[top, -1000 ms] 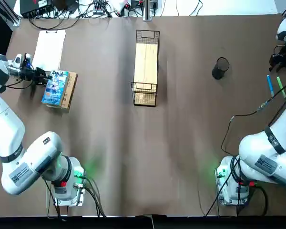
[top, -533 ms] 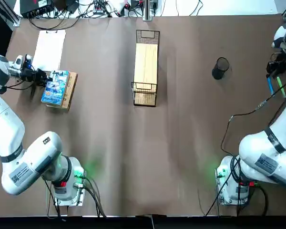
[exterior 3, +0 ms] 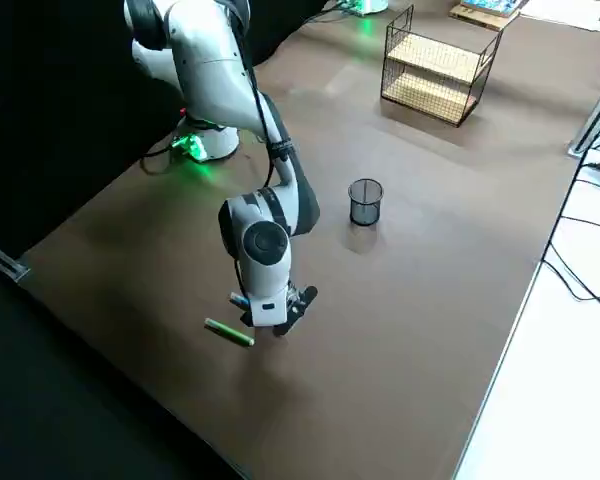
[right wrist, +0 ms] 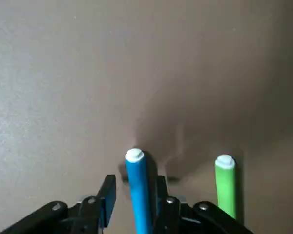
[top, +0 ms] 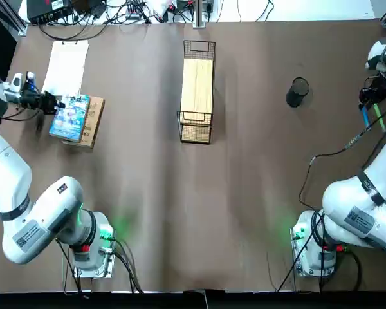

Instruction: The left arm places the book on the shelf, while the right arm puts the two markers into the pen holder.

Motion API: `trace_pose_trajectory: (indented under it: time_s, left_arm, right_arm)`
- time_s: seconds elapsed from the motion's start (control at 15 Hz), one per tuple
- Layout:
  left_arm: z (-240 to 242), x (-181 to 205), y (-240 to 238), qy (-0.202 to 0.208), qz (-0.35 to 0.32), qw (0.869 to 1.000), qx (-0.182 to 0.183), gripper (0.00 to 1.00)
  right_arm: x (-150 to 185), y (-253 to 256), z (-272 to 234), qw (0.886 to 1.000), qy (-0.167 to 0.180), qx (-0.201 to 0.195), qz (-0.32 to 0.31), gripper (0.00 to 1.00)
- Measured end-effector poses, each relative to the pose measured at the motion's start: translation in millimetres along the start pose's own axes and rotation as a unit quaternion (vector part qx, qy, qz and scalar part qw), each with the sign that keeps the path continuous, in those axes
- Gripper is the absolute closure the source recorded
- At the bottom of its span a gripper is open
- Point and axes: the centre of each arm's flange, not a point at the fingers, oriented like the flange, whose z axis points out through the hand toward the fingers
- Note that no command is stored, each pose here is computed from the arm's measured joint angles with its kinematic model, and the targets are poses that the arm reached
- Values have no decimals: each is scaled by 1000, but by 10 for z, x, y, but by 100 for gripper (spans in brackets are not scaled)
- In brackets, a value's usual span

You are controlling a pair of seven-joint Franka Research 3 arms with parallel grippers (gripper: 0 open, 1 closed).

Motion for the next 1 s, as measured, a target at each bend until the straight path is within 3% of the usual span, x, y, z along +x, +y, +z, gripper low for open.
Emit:
trace_pose_trajectory:
  time_s: [0.2,0.33,0.4,0.53,0.73,1.0]
  left_arm:
    - [-276,11,255,-1,8,1000,-12,78]
    - [-355,50,521,-11,15,1000,-24,78]
    - [-361,69,678,-19,23,999,-35,78]
    - [-314,133,1019,-35,40,996,-68,78]
    - [-104,262,1486,-62,63,989,-121,78]
    - [661,524,2306,-132,91,972,-172,78]
  right_arm:
    - [8,0,54,1000,0,-1,-15,60]
    - [8,3,48,1000,1,-1,-28,73]
    - [6,6,49,999,1,-1,-39,73]
    - [-7,30,48,998,1,0,-56,82]
    - [-14,59,38,995,3,0,-105,82]
    - [225,-196,-223,974,12,13,-225,82]
